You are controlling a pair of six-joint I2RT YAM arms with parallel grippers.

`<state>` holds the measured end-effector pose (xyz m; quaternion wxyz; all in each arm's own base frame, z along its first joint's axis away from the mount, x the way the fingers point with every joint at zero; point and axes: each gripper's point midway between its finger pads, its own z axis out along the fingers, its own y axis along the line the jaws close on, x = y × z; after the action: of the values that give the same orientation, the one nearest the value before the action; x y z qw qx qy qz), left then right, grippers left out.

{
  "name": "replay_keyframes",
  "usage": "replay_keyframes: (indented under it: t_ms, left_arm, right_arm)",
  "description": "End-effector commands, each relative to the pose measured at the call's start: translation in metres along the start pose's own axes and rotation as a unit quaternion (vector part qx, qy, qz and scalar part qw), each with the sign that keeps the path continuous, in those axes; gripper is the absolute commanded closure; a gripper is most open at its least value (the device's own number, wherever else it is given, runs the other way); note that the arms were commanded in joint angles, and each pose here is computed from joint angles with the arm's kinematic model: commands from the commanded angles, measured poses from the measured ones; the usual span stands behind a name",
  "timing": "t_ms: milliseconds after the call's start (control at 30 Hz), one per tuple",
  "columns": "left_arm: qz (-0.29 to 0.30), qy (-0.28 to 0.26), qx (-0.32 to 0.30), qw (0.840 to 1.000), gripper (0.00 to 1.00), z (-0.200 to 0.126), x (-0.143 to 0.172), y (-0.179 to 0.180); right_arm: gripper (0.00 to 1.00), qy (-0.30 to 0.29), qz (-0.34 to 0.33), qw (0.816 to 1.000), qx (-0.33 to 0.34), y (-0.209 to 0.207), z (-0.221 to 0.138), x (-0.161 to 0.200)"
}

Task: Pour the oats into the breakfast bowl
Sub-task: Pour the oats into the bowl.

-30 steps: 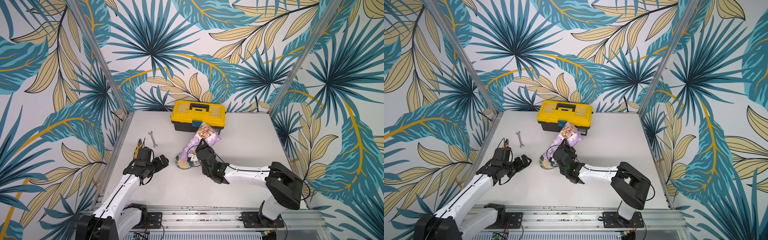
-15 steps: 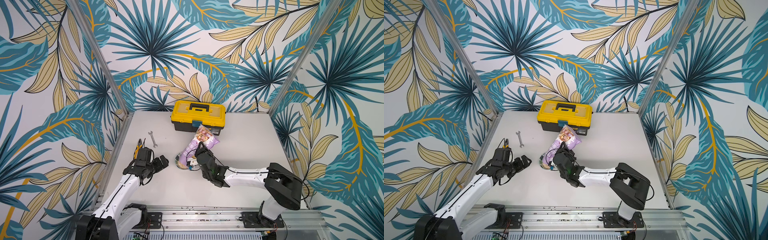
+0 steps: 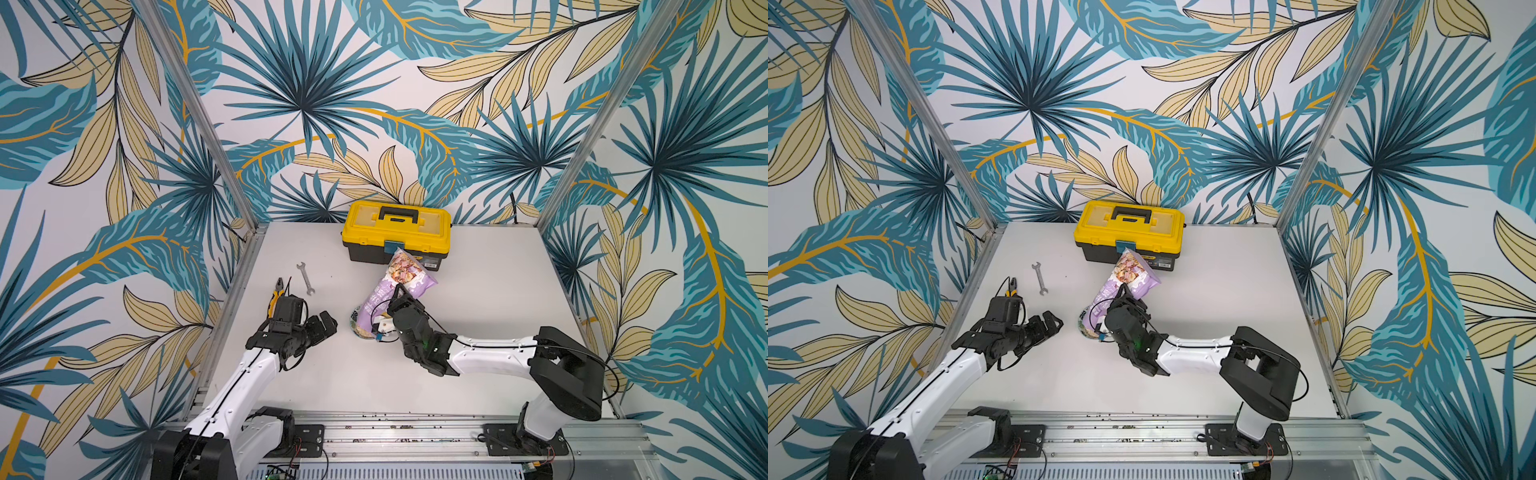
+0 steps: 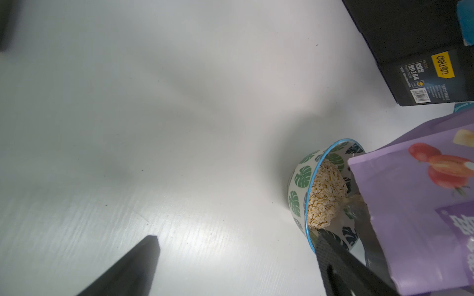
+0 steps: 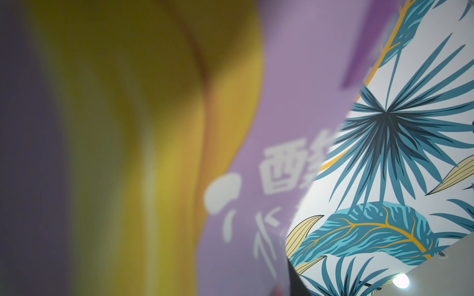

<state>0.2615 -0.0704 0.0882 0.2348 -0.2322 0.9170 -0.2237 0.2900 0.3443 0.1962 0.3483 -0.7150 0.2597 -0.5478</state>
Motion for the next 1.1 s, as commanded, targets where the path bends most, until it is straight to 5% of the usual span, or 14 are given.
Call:
replay_keyframes:
  t_ms: [0, 767, 1067]
  left_arm:
    - [0.009, -0.018, 0.005, 1.000, 0.00, -0.007, -0.011, -0.007]
    - [0.012, -0.017, 0.004, 1.000, 0.00, -0.009, -0.011, -0.007]
    - [0.014, -0.017, 0.002, 1.000, 0.00, -0.008, -0.012, -0.007]
  right_arm:
    - [1.00, 0.028, 0.077, 0.995, 0.051, -0.035, -0.009, 0.023]
    - [1.00, 0.016, 0.085, 0.995, 0.048, -0.012, -0.004, 0.010]
    - [1.00, 0.016, 0.057, 0.997, 0.040, -0.022, -0.001, 0.033]
